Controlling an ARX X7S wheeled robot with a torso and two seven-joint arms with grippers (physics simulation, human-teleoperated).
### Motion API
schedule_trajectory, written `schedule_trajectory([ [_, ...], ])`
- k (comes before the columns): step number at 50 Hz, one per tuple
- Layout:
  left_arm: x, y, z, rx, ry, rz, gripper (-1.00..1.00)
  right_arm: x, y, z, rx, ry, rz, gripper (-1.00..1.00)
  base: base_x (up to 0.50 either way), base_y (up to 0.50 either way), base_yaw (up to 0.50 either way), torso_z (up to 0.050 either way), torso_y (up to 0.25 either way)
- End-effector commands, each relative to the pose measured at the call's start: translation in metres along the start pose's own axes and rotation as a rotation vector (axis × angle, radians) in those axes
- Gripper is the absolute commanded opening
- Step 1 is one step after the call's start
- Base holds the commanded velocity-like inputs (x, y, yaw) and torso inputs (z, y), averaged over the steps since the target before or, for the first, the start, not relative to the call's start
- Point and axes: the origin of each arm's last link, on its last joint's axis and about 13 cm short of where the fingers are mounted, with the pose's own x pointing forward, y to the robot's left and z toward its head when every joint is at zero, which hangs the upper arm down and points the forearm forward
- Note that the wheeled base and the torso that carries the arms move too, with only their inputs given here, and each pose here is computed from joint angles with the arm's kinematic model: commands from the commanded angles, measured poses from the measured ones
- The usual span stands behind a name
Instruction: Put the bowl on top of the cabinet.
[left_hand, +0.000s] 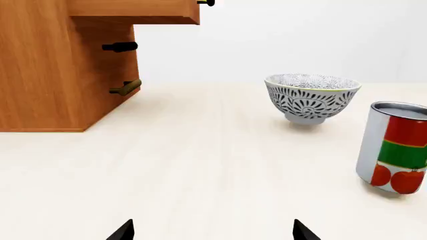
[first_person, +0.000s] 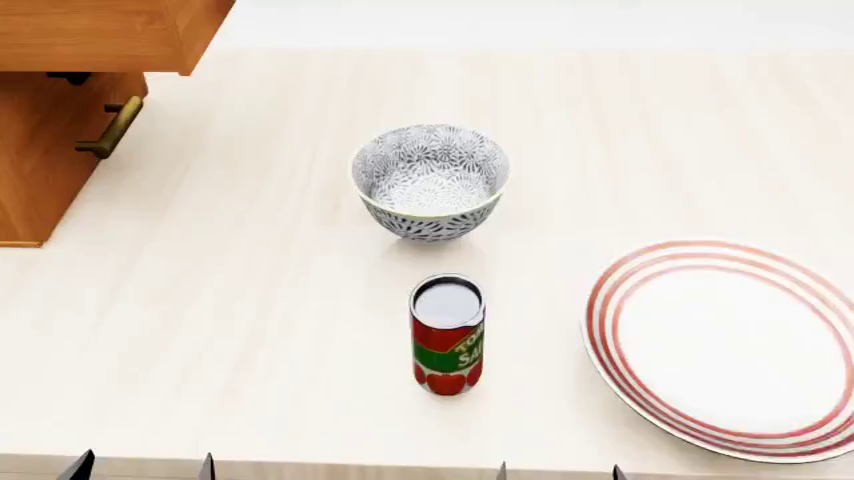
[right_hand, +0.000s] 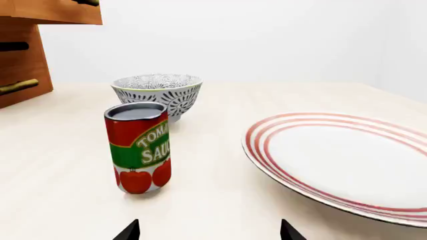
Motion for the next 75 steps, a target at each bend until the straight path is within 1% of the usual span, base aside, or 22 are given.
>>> schedule_trajectory([
  [1,0.000,-0.001,0.001,-0.002,-0.019,-0.009,1.00,0.002,0.000,-0.001,-0.001,0.006,-0.002,1.00,0.00,0.00,0.00,0.000,0.000],
  [5,-0.001,0.001,0.000,-0.002,-0.023,0.007,1.00,0.000,-0.001,-0.003,-0.012,0.006,-0.009,1.00,0.00,0.00,0.00,0.000,0.000],
  [11,-0.001,-0.001,-0.001,-0.011,-0.021,-0.006,1.00,-0.003,-0.003,0.001,-0.035,0.001,-0.033,1.00,0.00,0.00,0.00,0.000,0.000],
  [15,-0.001,-0.004,-0.004,0.000,-0.017,-0.025,1.00,-0.005,-0.004,0.005,-0.046,-0.005,-0.045,1.00,0.00,0.00,0.00,0.000,0.000],
  [16,-0.047,0.007,0.004,-0.050,-0.086,0.056,1.00,-0.048,0.015,-0.004,-0.110,-0.069,-0.052,1.00,0.00,0.00,0.00,0.000,0.000],
  [17,-0.017,-0.001,-0.011,0.048,0.054,0.001,1.00,-0.015,-0.003,-0.011,-0.013,0.055,-0.024,1.00,0.00,0.00,0.00,0.000,0.000],
  [18,0.000,0.000,-0.001,0.054,0.013,0.002,1.00,-0.001,-0.004,0.000,0.038,0.008,-0.036,1.00,0.00,0.00,0.00,0.000,0.000],
  [19,-0.001,0.000,0.000,0.046,0.018,0.003,1.00,0.000,-0.004,0.001,0.047,0.009,-0.036,1.00,0.00,0.00,0.00,0.000,0.000],
  [21,-0.003,0.000,0.005,0.077,0.012,-0.007,1.00,0.000,-0.005,0.002,0.051,0.008,-0.044,1.00,0.00,0.00,0.00,0.000,0.000],
  [28,-0.007,0.000,0.015,0.080,0.009,-0.006,1.00,0.001,-0.004,0.002,0.044,0.008,-0.049,1.00,0.00,0.00,0.00,0.000,0.000],
  [32,-0.008,-0.002,0.029,0.077,-0.024,-0.018,1.00,0.002,-0.005,0.010,0.040,-0.013,-0.053,1.00,0.00,0.00,0.00,0.000,0.000],
  [35,-0.005,-0.002,0.040,0.080,-0.045,-0.014,1.00,0.002,-0.005,0.021,0.039,-0.047,-0.053,1.00,0.00,0.00,0.00,0.000,0.000],
  [37,-0.004,-0.002,0.053,0.064,-0.087,-0.007,1.00,0.001,-0.002,0.034,0.049,-0.080,-0.044,1.00,0.00,0.00,0.00,0.000,0.000],
  [40,-0.007,-0.002,0.062,0.048,-0.125,-0.004,1.00,0.001,0.000,0.046,0.050,-0.117,-0.032,1.00,0.00,0.00,0.00,0.000,0.000],
  [46,-0.014,-0.004,0.086,0.064,-0.190,-0.020,1.00,-0.005,-0.001,0.079,0.059,-0.217,-0.030,1.00,0.00,0.00,0.00,0.000,0.000],
  [52,-0.021,0.000,0.108,0.068,-0.246,-0.002,1.00,-0.013,-0.001,0.109,0.062,-0.295,-0.024,1.00,0.00,0.00,0.00,0.000,0.000],
  [60,-0.028,0.001,0.124,0.062,-0.289,0.006,1.00,-0.019,0.002,0.126,0.061,-0.349,-0.014,1.00,0.00,0.00,0.00,0.000,0.000],
  [61,-0.029,0.001,0.126,0.060,-0.294,0.005,1.00,-0.019,0.002,0.127,0.053,-0.350,-0.013,1.00,0.00,0.00,0.00,0.000,0.000],
  [62,-0.030,0.000,0.127,0.060,-0.296,0.003,1.00,-0.019,0.002,0.127,0.018,-0.314,-0.025,1.00,0.00,0.00,0.00,0.000,0.000],
  [64,-0.031,0.000,0.129,0.060,-0.303,0.002,1.00,-0.020,0.002,0.129,0.031,-0.335,-0.022,1.00,0.00,0.00,0.00,0.000,0.000],
  [66,-0.032,0.000,0.132,0.058,-0.310,0.001,1.00,-0.020,0.002,0.131,0.021,-0.335,-0.022,1.00,0.00,0.00,0.00,0.000,0.000],
  [75,-0.034,0.000,0.135,0.058,-0.316,0.002,1.00,-0.021,0.003,0.134,0.040,-0.344,-0.013,1.00,0.00,0.00,0.00,0.000,0.000],
])
